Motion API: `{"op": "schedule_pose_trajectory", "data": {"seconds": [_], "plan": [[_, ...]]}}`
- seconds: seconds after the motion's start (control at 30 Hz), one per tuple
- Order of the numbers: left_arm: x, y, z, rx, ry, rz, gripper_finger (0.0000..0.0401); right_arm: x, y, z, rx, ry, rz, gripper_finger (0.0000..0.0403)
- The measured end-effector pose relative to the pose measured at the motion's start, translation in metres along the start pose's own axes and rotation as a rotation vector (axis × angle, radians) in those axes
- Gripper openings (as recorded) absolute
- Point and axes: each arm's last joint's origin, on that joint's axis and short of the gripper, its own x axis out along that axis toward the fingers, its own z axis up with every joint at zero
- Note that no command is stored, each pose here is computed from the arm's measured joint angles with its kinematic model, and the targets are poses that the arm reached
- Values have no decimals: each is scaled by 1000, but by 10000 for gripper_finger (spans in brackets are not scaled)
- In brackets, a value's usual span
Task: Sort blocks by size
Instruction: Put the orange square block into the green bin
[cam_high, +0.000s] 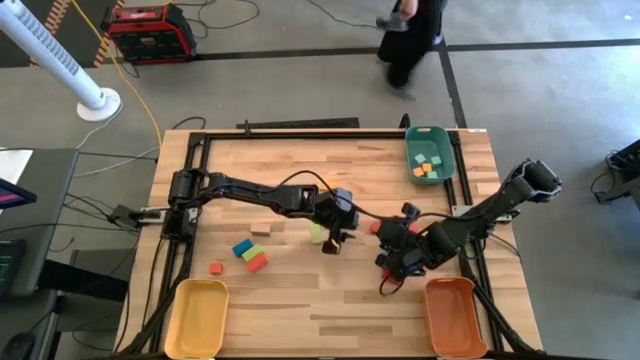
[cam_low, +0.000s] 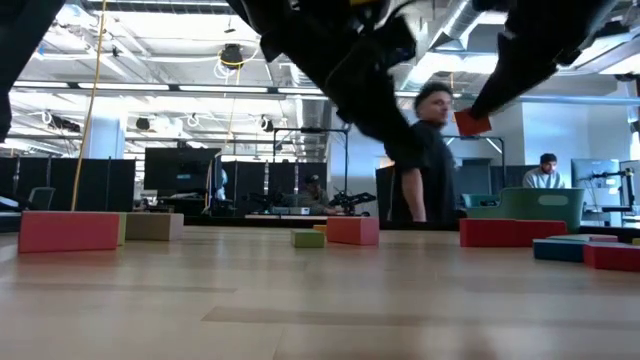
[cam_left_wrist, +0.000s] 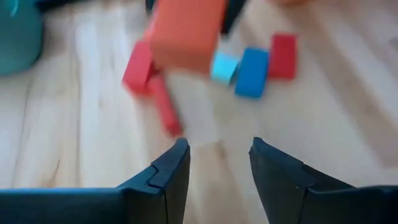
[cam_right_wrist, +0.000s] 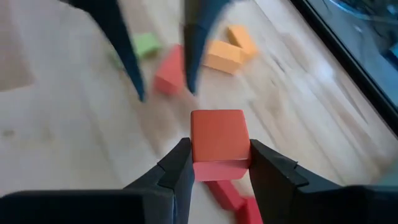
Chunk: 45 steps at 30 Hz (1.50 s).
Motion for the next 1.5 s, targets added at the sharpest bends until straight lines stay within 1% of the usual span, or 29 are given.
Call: {"op": "schedule_pose_trajectory", "data": {"seconds": [0.13,0.23,0.33,0.47,0.63,0.8,0.97,1.07,1.17,1.23,1.37,1.5], "plan": [[-2,14,-13,-35,98,36,164,8,-13,0,45,57,-82,156],[-2,26,-26,-75,146,60,164,15,-22,2,63,88,-133,156],[-1,37,-42,-113,173,80,164,22,-32,5,78,113,-177,156],[-4,49,-61,-169,172,108,164,32,-47,8,88,155,-250,156],[-23,50,-77,-200,110,129,164,42,-69,10,87,226,-365,156],[-57,48,-88,-201,11,183,165,54,-98,12,109,326,-473,157],[-85,44,-99,-201,-51,223,165,69,-132,17,172,393,-552,157],[-95,40,-105,-198,-73,232,165,77,-157,17,219,445,-606,157],[-98,36,-112,-200,-63,229,165,85,-182,16,263,499,-654,157],[-97,34,-117,-203,-48,224,165,90,-199,14,304,540,-664,157],[-95,30,-127,-200,-19,215,165,101,-234,9,413,600,-629,157],[-94,29,-131,-202,-5,210,165,107,-260,3,508,630,-550,159]]}}
